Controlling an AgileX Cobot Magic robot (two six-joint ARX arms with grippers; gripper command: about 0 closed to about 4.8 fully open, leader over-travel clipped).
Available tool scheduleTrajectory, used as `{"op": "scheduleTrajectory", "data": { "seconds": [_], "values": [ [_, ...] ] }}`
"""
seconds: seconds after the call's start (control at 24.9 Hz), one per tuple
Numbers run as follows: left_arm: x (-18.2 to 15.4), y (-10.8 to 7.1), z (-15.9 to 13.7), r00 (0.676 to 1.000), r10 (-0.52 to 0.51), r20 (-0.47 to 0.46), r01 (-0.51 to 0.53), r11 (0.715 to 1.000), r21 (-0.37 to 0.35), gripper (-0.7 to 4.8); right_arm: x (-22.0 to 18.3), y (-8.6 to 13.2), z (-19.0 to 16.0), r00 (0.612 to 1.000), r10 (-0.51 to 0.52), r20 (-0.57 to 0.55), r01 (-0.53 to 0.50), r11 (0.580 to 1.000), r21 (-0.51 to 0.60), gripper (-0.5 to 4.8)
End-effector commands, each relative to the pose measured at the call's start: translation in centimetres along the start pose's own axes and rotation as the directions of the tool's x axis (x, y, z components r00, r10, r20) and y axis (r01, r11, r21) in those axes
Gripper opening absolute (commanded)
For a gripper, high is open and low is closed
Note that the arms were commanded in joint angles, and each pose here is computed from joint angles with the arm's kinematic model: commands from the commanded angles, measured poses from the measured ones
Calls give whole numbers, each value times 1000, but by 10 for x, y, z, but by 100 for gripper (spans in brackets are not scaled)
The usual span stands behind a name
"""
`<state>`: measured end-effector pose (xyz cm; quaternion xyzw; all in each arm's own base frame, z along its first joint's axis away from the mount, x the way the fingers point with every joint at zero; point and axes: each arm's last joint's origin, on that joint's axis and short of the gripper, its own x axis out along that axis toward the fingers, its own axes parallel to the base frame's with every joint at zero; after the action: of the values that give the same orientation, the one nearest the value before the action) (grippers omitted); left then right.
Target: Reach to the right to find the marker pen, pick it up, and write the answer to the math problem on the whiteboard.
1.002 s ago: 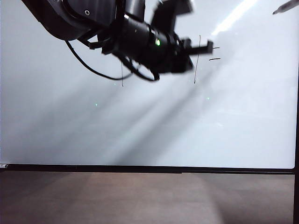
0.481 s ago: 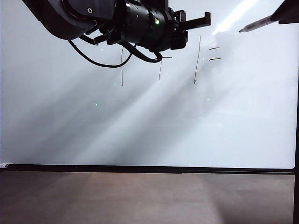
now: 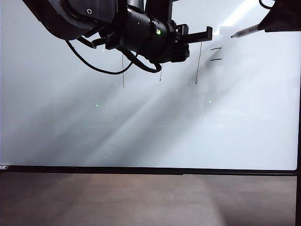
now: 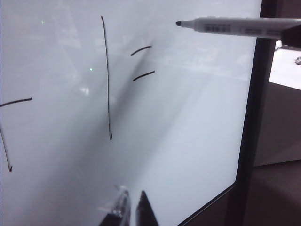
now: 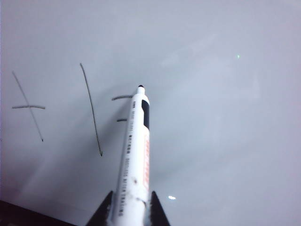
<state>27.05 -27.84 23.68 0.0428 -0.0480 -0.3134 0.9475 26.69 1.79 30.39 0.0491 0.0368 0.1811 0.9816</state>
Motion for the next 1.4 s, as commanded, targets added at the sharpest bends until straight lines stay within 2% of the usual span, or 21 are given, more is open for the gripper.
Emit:
{"op": "scheduleTrajectory", "data": {
  "seconds": [0.04, 0.92, 1.4],
  "values": [
    [0, -1, 2, 1000, -1, 2, 1, 1000, 0, 27, 4, 0, 8, 999, 6, 34, -6, 1000, -14, -4],
    [0, -1, 2, 1000, -1, 2, 1, 1000, 0, 27, 14, -3, 5, 998, 26, 60, -25, 1000, -17, -4],
    [0, -1, 2, 1000, 0, 2, 0, 1000, -1, 27, 13, -6, 5, 997, -27, 70, 28, 999, -15, -4]
  ]
}}
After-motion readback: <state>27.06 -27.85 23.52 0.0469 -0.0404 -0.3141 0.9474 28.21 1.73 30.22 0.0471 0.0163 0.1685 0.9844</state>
